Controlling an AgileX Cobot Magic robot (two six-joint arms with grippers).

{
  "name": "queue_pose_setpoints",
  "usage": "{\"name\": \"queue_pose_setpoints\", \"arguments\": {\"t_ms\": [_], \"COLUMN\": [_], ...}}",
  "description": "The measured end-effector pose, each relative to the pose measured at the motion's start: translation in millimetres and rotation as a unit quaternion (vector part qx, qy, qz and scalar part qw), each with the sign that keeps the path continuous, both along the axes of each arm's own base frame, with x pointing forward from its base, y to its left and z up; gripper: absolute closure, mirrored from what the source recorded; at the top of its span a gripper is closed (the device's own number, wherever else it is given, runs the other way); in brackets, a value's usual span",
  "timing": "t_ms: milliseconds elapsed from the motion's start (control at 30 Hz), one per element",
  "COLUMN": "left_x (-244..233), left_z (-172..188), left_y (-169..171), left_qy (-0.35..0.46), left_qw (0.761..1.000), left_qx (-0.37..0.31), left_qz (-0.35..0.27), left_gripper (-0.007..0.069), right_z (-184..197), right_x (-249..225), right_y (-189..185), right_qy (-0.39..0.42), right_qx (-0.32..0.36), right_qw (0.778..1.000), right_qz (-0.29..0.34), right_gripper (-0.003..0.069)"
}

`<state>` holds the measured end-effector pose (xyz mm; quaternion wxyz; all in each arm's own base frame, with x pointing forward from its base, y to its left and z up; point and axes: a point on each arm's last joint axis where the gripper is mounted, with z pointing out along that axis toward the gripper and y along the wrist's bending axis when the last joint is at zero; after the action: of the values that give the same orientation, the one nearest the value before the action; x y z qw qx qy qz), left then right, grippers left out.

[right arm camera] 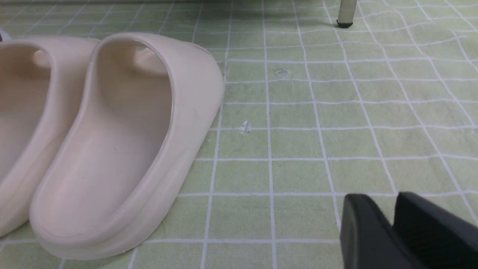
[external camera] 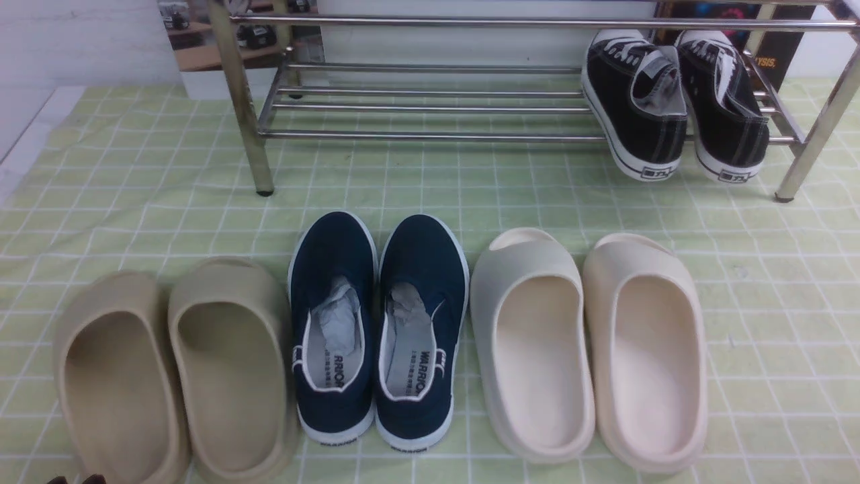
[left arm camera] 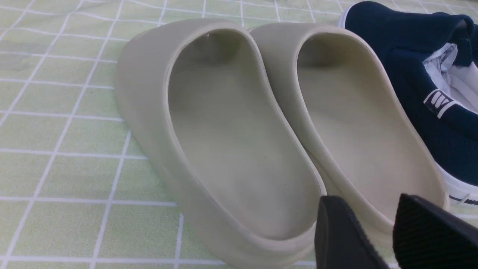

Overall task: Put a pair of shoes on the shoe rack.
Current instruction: Use the left arm to grab the shoe closest to it

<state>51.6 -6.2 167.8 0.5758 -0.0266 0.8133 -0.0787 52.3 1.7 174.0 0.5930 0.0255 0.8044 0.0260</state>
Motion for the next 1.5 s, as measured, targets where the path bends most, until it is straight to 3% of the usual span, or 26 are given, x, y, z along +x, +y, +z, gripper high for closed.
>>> {"name": "queue_pose_setpoints", "arguments": {"t_ms": [1200, 1500], "left_x": [1, 5], "left_z": [3, 26], "left_y": [0, 1], "left_qy": [-0.015, -0.144], "left_qw": [1.0, 0.99], "left_qx": [-0.001, 0.001], "left_qz": [0.001, 0.007], "left_gripper": [0.0386, 0.0386], "right_z": [0, 0], "right_x": [0, 0], "right_y": [0, 0], "right_qy": [0.0, 0.0], "right_qx": [0.001, 0.001], "right_qw": [1.0, 1.0], "right_qz": [0.0, 0.0], "right_gripper": [0.0434, 0.0421]}}
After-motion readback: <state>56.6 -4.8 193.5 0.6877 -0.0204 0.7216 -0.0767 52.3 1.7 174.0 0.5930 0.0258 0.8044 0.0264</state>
